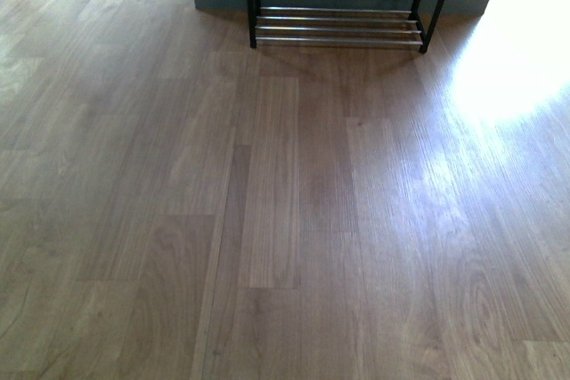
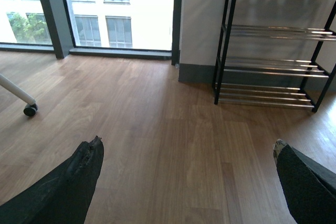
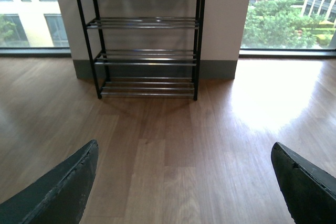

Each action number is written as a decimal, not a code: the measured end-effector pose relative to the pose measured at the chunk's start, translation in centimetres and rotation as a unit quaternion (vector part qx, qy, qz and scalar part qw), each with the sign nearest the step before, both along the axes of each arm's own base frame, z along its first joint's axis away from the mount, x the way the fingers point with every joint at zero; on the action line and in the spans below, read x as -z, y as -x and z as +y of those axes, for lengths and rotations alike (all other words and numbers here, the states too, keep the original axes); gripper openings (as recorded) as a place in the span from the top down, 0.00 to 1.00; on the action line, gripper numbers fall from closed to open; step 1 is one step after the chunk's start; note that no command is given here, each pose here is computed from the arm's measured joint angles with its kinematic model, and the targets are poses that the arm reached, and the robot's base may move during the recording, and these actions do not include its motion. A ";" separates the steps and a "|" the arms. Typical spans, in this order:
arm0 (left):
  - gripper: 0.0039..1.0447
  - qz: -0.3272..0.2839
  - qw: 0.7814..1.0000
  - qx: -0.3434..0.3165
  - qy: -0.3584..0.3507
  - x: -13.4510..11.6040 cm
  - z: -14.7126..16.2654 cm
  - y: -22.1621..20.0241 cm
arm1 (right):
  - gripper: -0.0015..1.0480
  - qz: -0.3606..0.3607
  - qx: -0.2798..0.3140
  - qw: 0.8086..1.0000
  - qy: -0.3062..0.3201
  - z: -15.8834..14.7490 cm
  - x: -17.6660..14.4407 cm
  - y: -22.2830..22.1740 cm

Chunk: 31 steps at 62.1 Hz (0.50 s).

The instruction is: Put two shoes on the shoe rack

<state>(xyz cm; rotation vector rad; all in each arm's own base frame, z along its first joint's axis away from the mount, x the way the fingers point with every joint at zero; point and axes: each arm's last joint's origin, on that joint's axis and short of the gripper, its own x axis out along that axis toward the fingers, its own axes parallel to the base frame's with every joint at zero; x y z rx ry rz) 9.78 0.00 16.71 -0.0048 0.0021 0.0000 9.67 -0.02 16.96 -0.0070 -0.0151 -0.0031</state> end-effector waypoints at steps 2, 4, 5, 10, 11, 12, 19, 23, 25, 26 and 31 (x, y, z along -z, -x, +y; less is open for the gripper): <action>0.09 0.000 1.000 0.000 0.000 0.0 0.0 0.0 | 0.09 0.000 0.000 1.000 0.000 0.0 0.0 0.0; 0.09 0.000 1.000 0.000 0.000 0.0 0.0 0.0 | 0.09 0.000 0.000 1.000 0.000 0.0 0.0 0.0; 0.09 0.000 1.000 0.000 0.000 0.0 0.0 0.0 | 0.09 0.000 0.000 1.000 0.000 0.0 0.0 0.0; 0.09 0.000 1.000 0.000 0.000 0.0 0.0 0.0 | 0.09 0.000 -0.001 1.000 0.000 0.0 0.0 0.0; 0.09 0.000 1.000 0.000 0.000 0.0 0.0 0.0 | 0.09 0.000 -0.001 1.000 0.000 0.0 0.0 0.0; 0.09 0.000 1.000 0.000 0.000 0.0 0.0 0.0 | 0.09 0.000 -0.001 1.000 0.000 0.0 0.0 0.0; 0.09 0.000 1.000 0.000 0.000 0.0 0.0 0.0 | 0.09 0.000 -0.001 1.000 0.000 0.0 0.0 0.0; 0.09 0.000 1.000 0.000 0.000 0.0 0.0 0.0 | 0.09 0.000 -0.001 1.000 0.000 0.0 0.0 0.0; 0.09 0.000 1.000 0.000 0.000 0.0 0.0 0.0 | 0.09 0.000 -0.001 1.000 0.000 0.0 0.0 0.0; 0.09 0.000 1.000 0.000 0.000 0.0 0.0 0.0 | 0.09 0.000 -0.001 1.000 0.000 0.0 0.0 0.0; 0.09 0.000 1.000 0.000 0.000 0.0 0.0 0.0 | 0.09 0.000 -0.001 1.000 0.000 0.0 0.0 0.0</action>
